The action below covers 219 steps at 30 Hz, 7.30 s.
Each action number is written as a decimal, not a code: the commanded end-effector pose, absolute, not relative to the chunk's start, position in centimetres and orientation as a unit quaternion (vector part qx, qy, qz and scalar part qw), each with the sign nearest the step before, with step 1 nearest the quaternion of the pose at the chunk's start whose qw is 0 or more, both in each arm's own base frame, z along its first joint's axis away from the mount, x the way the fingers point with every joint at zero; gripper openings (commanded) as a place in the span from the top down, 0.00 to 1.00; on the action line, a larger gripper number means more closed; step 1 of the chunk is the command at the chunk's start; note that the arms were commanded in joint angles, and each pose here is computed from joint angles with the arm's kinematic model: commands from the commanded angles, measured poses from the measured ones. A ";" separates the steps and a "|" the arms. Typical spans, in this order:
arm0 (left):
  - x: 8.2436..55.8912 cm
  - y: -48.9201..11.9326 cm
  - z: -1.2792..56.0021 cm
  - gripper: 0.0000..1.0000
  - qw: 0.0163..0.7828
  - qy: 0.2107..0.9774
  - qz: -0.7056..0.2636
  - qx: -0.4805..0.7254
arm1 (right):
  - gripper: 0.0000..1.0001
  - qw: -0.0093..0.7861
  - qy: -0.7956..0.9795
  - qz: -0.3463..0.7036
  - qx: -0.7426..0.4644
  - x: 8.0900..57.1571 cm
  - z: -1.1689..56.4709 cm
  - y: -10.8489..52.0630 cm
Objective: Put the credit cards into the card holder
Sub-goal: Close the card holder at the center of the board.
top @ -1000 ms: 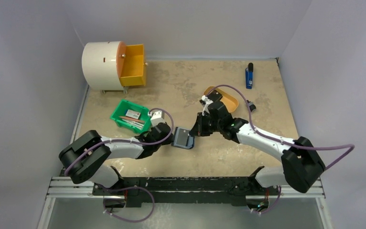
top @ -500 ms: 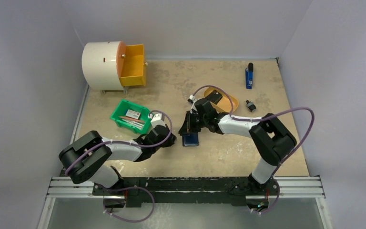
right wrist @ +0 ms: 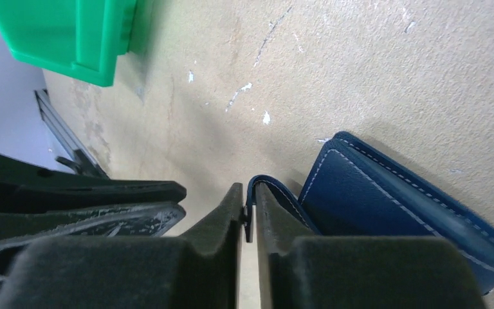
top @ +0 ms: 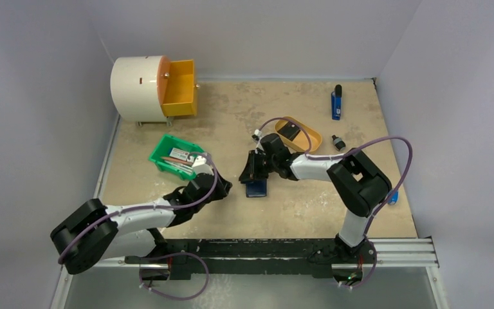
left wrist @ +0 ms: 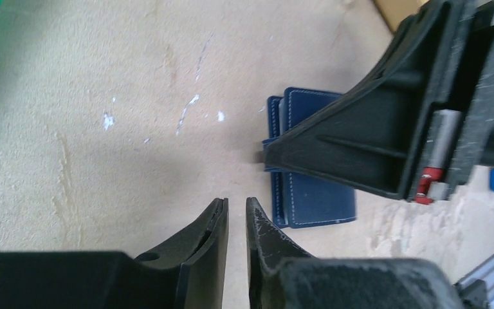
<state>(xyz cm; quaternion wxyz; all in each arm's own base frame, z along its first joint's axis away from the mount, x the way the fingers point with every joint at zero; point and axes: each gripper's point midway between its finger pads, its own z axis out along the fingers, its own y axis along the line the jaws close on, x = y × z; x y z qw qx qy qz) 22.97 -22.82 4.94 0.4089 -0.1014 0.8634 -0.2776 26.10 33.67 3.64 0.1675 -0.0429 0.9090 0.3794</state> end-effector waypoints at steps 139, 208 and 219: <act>26.9 -23.4 6.7 0.90 0.440 0.864 -0.207 -0.134 | 0.36 0.221 0.917 0.325 0.064 27.7 5.0 23.4; 25.7 -25.5 0.5 0.95 0.368 0.897 -0.202 -0.138 | 0.33 0.214 0.863 0.442 0.119 27.2 5.1 28.0; 25.8 -24.7 -0.2 0.98 0.367 0.900 -0.182 -0.152 | 0.37 0.197 0.873 0.424 0.140 27.5 3.3 27.8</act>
